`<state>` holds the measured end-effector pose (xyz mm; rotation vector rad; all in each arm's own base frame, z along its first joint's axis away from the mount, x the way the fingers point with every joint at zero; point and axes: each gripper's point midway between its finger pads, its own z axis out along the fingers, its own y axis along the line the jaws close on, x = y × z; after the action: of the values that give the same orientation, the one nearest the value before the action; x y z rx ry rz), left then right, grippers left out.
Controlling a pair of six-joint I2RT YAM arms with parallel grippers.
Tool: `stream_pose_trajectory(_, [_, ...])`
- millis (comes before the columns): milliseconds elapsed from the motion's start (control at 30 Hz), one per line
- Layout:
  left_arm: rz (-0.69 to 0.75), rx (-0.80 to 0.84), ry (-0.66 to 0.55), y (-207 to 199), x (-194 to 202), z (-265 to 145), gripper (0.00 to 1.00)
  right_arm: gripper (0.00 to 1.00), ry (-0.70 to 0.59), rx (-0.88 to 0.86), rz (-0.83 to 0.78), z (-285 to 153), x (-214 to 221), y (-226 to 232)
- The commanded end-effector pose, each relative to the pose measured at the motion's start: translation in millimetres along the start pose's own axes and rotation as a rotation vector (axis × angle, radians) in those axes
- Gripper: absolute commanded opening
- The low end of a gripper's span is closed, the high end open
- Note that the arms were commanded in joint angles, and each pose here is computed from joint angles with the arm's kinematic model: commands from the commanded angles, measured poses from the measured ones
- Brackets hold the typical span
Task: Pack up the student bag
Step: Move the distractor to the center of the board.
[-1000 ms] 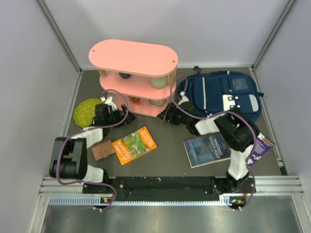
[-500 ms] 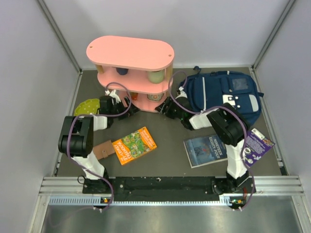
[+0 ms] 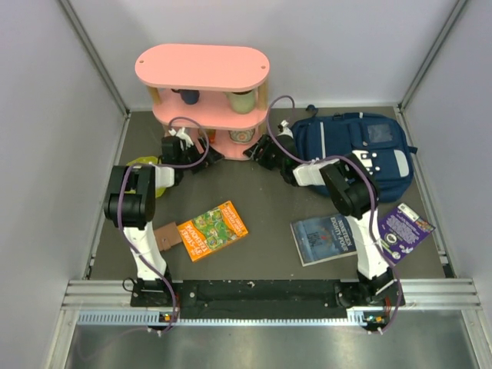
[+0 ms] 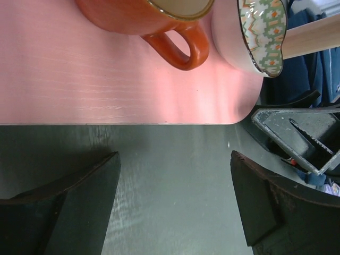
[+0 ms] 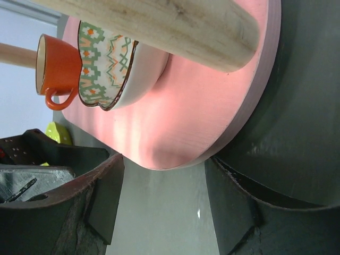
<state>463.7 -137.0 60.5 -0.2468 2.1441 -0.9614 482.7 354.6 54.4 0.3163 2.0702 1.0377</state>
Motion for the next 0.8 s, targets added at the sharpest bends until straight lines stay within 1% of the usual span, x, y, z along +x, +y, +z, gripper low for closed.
stream_pose_trajectory(0, [0.041,0.112,-0.054,-30,-34,13,0.88,0.62,-0.052,-0.051,-0.008,20,-32,15])
stream_pose_trajectory(167, [0.011,0.124,-0.056,-28,-34,20,0.88,0.63,-0.042,-0.039,-0.003,36,-37,5])
stream_pose_trajectory(200, [0.004,0.122,-0.053,-25,-32,22,0.87,0.63,-0.040,-0.053,-0.002,39,-43,10])
stream_pose_trajectory(267, [0.003,0.131,-0.053,-28,-32,23,0.87,0.63,-0.026,-0.047,-0.009,46,-41,5])
stream_pose_trajectory(300, [0.000,0.128,-0.051,-26,-31,25,0.87,0.63,-0.031,-0.060,-0.016,49,-47,11])
stream_pose_trajectory(433, [0.000,0.123,-0.052,-25,-30,27,0.87,0.64,-0.036,-0.055,-0.024,54,-53,11])
stream_pose_trajectory(533, [0.009,0.096,-0.048,-19,-36,30,0.88,0.64,-0.030,-0.059,-0.026,63,-54,13])
stream_pose_trajectory(567, [0.016,0.111,-0.056,-23,-43,32,0.88,0.64,-0.026,-0.059,-0.028,65,-54,13])
stream_pose_trajectory(633, [0.006,0.117,-0.036,-22,-43,34,0.87,0.64,-0.022,-0.064,-0.031,66,-53,14])
stream_pose_trajectory(767, [-0.011,0.101,-0.051,-17,-50,34,0.88,0.65,-0.013,-0.063,-0.024,67,-49,11])
